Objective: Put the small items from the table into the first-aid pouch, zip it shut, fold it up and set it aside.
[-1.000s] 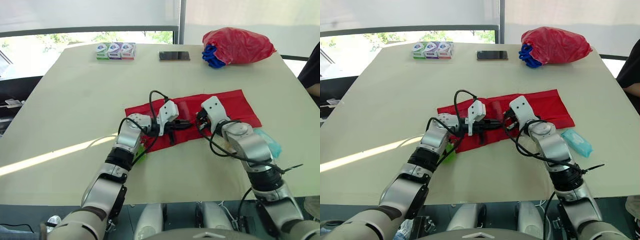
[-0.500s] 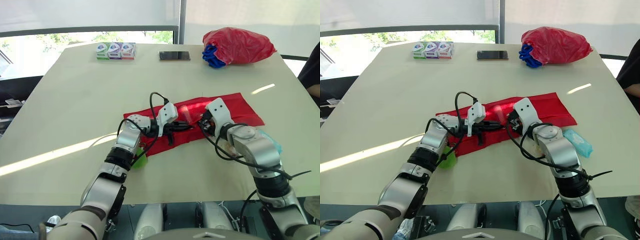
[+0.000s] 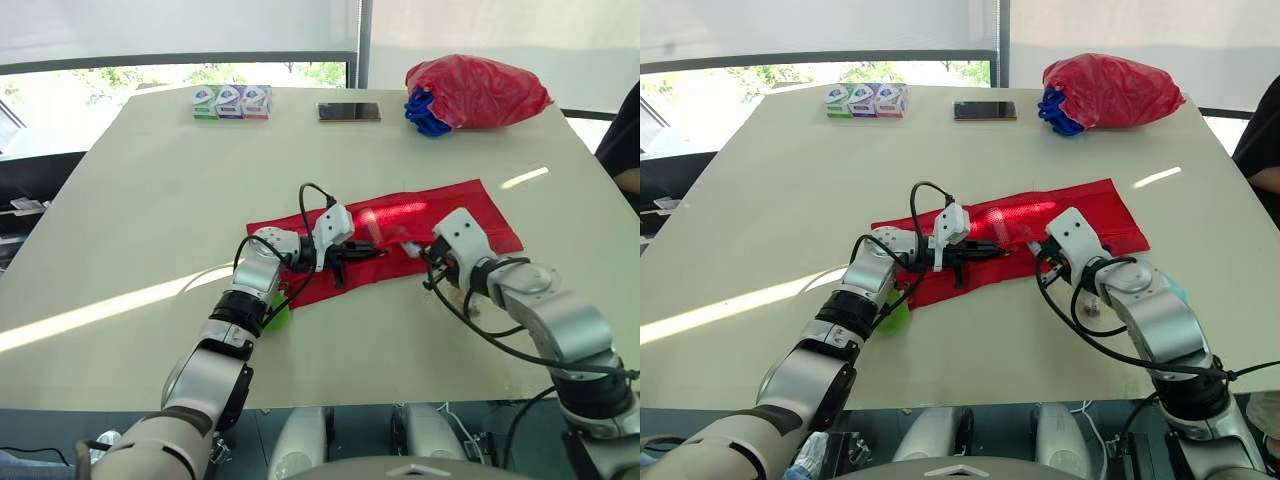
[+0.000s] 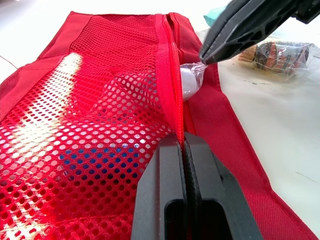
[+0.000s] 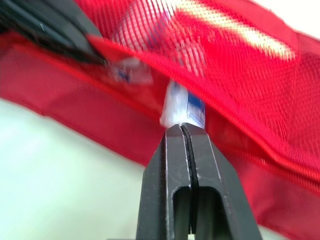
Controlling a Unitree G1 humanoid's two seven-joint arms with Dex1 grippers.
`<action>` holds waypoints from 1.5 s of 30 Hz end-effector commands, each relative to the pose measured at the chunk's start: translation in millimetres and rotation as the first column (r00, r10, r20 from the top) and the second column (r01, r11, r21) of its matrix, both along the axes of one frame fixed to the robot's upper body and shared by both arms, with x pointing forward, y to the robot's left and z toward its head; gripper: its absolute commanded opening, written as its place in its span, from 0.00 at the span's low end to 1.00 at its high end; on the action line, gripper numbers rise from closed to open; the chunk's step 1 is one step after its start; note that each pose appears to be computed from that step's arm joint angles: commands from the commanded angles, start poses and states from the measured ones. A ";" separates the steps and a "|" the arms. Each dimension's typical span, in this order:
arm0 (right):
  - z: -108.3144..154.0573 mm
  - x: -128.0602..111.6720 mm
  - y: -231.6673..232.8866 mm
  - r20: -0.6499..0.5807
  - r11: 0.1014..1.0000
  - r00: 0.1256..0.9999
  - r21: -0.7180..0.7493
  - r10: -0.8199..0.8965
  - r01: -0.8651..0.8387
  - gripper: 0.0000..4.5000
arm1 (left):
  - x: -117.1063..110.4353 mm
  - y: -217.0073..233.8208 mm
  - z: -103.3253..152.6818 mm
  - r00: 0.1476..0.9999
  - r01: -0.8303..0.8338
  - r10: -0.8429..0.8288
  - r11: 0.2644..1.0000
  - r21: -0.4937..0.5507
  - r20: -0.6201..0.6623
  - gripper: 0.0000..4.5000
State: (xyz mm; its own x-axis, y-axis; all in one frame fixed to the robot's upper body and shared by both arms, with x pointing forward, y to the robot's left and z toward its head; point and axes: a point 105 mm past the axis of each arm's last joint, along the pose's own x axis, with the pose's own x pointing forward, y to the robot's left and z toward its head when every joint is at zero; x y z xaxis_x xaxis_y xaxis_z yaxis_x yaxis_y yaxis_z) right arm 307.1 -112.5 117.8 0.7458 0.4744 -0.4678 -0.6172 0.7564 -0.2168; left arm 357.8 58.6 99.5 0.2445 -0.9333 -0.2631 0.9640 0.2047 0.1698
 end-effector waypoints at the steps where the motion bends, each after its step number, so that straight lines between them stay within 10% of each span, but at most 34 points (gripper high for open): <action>1: 6.7 0.3 -6.8 0.042 1.000 0.999 -0.022 -0.001 0.002 0.02 | 2.5 -1.2 11.4 0.999 0.013 -0.013 1.000 -0.005 0.047 0.00; 45: 15.6 38.4 49.6 0.287 0.991 0.949 -0.015 0.133 -0.134 0.02 | -7.7 -9.4 9.9 0.997 0.069 -0.069 0.998 0.002 0.047 0.00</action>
